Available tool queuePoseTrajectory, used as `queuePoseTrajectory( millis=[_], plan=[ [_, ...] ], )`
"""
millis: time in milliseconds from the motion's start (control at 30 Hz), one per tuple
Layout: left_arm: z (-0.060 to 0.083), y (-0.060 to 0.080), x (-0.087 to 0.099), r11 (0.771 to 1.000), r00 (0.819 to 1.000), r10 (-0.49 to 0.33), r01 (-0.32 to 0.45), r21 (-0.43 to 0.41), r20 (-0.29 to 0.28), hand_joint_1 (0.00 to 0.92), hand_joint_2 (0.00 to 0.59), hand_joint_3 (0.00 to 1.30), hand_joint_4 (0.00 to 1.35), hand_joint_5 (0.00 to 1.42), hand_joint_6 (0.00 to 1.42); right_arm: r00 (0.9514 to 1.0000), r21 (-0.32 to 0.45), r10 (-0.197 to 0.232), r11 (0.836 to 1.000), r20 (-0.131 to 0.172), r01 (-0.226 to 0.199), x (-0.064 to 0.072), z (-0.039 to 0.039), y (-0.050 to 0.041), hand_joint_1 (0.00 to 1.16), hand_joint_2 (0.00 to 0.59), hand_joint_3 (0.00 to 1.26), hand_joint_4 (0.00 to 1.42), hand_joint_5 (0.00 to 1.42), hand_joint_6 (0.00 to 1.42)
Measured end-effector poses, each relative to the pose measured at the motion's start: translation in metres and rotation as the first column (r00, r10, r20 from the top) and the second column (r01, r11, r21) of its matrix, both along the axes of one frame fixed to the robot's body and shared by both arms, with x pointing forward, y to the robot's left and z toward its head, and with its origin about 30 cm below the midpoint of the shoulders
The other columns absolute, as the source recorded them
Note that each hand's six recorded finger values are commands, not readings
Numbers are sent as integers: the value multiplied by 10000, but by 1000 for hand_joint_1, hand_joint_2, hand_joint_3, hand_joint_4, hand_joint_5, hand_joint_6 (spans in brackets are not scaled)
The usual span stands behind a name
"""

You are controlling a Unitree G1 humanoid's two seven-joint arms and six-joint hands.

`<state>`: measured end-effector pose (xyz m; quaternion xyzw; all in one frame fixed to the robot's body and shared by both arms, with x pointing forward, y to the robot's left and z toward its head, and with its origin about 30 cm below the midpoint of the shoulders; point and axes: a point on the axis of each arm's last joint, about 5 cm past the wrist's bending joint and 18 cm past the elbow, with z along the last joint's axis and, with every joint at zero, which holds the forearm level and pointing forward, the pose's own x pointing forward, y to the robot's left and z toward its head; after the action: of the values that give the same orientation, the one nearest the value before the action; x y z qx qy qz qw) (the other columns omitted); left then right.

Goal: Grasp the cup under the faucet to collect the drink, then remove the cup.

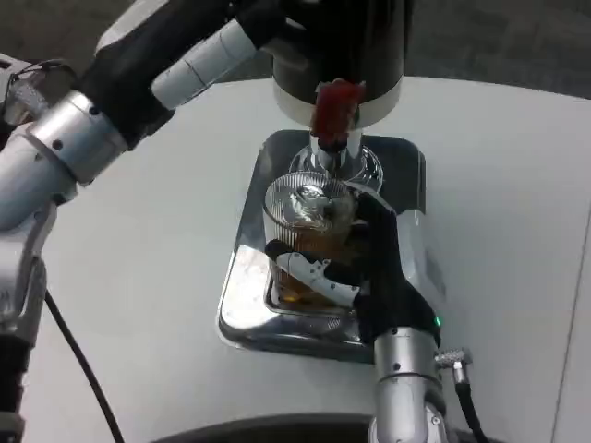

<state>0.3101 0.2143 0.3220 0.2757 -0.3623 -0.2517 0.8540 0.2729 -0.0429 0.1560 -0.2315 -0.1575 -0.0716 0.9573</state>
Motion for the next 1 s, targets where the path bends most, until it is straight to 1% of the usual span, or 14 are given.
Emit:
queuePoseTrajectory(
  millis=[133,233,367,500,600,633,700,800,867,933,1000],
  plan=[
    [-34,79,-85,9992,10000,19,-19,-389,10,0,14,260,343,471,408,9997,239,-250,9994,-1,250,-25,-13,-44,837,256,532,624,735,465],
    [-42,141,-136,9988,9998,213,-213,-430,-14,0,14,260,356,474,413,9994,392,-339,9987,-12,339,-61,-25,-63,838,256,545,627,745,483],
    [-91,193,-197,9984,9995,303,-309,-473,-121,0,14,260,356,474,415,9989,535,-475,9974,-57,478,-105,-32,-96,839,251,557,643,764,488],
    [-188,307,-279,9957,9971,594,-626,-688,-472,0,14,266,357,476,417,9976,675,-682,9953,-124,689,-173,-40,-162,839,248,575,654,781,499],
    [-240,378,-350,9926,9952,812,-857,-860,-539,0,14,271,360,488,419,9975,680,-697,9952,-110,703,-208,-30,-206,839,248,582,654,792,510],
    [-272,417,-380,9902,9934,951,-1010,-969,-636,0,14,272,362,489,420,9972,686,-740,9948,-122,747,-227,-34,-233,839,248,584,657,794,511],
    [-313,448,-402,9873,9912,1072,-1153,-1096,-776,0,14,272,366,490,420,9968,690,-787,9945,-120,793,-247,-41,-256,840,247,585,668,796,513],
    [-370,501,-476,9834,9880,1280,-1378,-1179,-868,0,16,272,369,491,421,9968,721,-793,9942,-73,796,-330,-35,-327,844,240,593,687,806,516],
    [-447,555,-538,9790,9822,1550,-1671,-1168,-1058,0,18,272,370,491,422,9964,715,-843,9939,78,835,-404,-25,-382,847,238,600,703,821,518],
    [-488,579,-570,9760,9788,1688,-1824,-1188,-1161,0,20,272,370,491,423,9967,726,-802,9942,81,794,-437,-22,-401,847,238,601,706,824,520],
    [-560,624,-639,9688,9717,1980,-2140,-1248,-1291,0,22,273,371,491,424,9972,722,-743,9947,71,736,-506,-25,-447,848,238,612,708,835,534]
  ],
)
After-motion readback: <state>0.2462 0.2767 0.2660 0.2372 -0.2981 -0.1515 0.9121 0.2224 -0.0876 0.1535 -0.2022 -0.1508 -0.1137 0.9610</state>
